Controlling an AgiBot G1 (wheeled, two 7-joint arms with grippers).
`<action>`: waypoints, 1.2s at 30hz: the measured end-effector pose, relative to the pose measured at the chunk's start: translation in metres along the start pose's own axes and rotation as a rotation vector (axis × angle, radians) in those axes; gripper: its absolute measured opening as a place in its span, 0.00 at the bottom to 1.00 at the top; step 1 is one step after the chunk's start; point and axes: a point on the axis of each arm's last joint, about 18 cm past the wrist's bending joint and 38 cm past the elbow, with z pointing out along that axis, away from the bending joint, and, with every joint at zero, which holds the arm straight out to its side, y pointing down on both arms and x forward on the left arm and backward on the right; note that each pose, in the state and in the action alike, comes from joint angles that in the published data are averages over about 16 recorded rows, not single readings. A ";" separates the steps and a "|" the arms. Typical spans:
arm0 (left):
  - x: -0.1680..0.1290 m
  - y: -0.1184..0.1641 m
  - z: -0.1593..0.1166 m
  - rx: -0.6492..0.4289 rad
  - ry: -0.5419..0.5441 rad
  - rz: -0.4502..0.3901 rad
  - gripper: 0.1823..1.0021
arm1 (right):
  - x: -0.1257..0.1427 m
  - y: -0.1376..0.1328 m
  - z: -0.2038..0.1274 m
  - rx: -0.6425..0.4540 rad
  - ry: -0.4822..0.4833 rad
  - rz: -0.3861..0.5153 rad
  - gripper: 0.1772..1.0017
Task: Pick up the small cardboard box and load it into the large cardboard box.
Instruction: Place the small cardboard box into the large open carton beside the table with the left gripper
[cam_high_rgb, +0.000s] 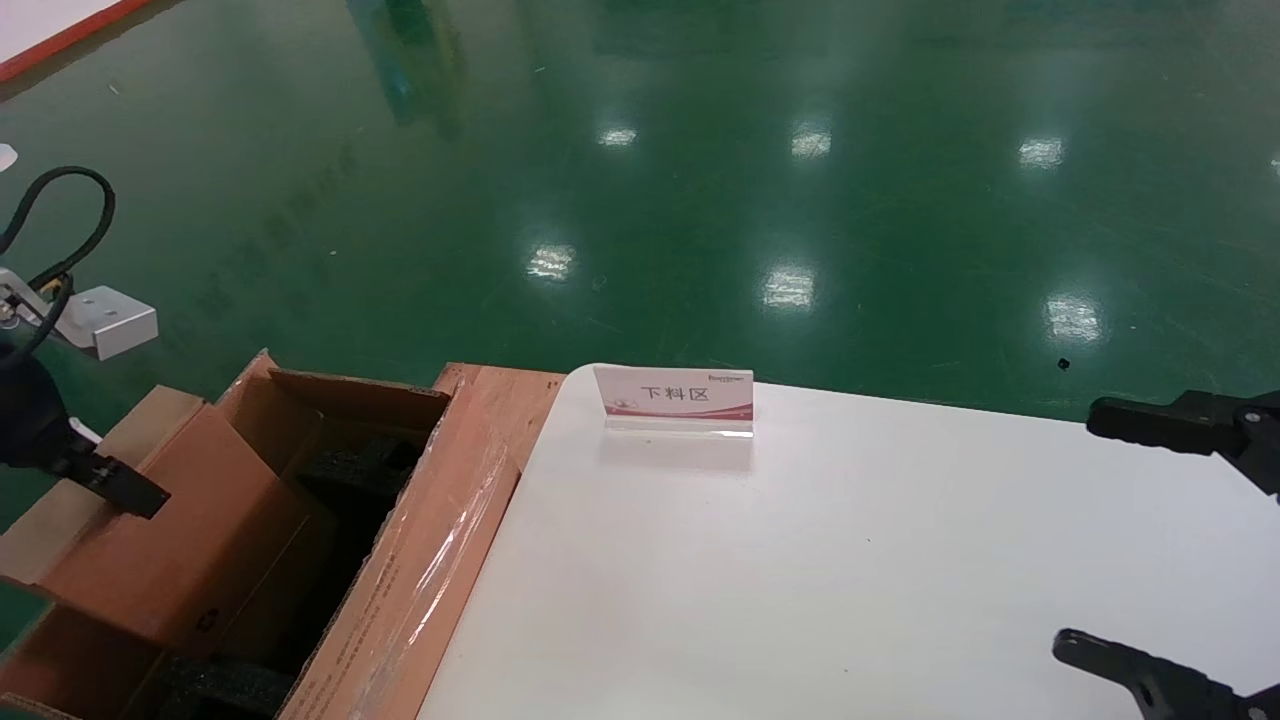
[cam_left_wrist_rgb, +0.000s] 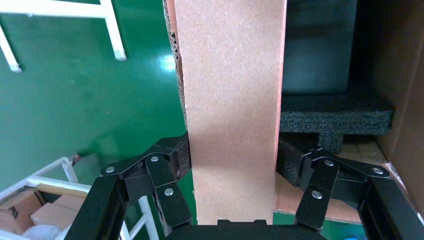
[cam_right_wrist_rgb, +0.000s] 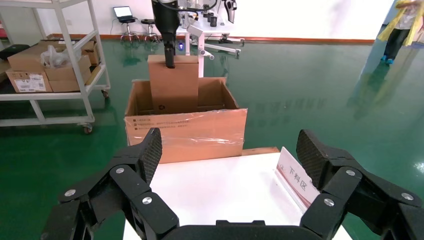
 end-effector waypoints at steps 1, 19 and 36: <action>0.000 0.000 0.002 -0.002 -0.002 -0.001 0.26 | 0.000 0.000 0.000 0.000 0.000 0.000 1.00; -0.006 -0.008 0.021 -0.022 -0.046 -0.012 0.25 | 0.000 0.000 0.000 0.000 0.000 0.000 1.00; -0.015 -0.020 0.032 -0.002 -0.078 -0.034 0.25 | 0.000 0.000 0.000 0.000 0.000 0.000 1.00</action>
